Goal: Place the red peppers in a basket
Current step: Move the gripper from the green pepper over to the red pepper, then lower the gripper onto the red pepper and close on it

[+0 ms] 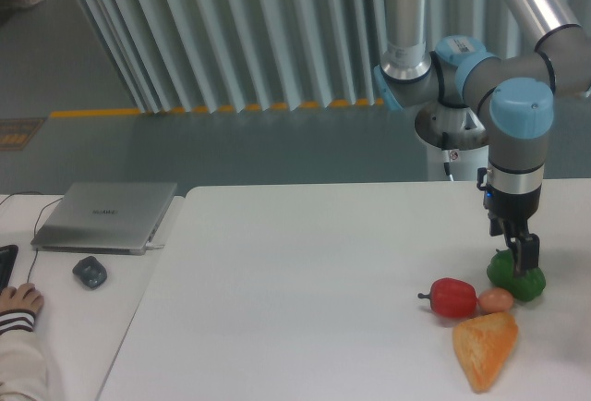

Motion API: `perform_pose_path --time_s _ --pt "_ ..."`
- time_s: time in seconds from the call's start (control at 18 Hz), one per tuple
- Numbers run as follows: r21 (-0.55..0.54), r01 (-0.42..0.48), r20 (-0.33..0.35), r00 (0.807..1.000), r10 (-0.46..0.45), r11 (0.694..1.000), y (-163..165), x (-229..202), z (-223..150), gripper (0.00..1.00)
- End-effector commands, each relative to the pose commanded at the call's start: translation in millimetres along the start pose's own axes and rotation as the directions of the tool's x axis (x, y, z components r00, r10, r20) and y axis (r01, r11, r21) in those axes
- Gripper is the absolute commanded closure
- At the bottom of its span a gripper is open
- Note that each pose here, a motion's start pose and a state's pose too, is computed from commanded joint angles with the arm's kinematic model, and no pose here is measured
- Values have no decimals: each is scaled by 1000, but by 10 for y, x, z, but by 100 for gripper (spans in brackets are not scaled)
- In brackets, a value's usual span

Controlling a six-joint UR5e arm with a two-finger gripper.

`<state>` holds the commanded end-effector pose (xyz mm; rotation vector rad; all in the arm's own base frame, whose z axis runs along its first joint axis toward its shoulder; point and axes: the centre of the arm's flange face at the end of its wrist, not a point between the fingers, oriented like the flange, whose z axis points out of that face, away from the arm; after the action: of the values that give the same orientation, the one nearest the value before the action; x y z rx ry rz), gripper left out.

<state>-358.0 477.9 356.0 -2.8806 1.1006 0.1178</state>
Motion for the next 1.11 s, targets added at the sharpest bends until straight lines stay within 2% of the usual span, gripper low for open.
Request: perform_pose_path --time_s 0.11,0.22,0.33,0.67,1.11 --pt "0 35 9 999 -35 999 0 -6 -17 0" --pt "5 152 15 988 -152 988 -38 -34 -25 0" --pt "8 193 15 981 -193 981 -66 -67 -13 0" --pt "19 199 16 980 -199 980 -433 -73 -9 0" --pt "12 122 -5 993 -122 992 -925 -73 179 0"
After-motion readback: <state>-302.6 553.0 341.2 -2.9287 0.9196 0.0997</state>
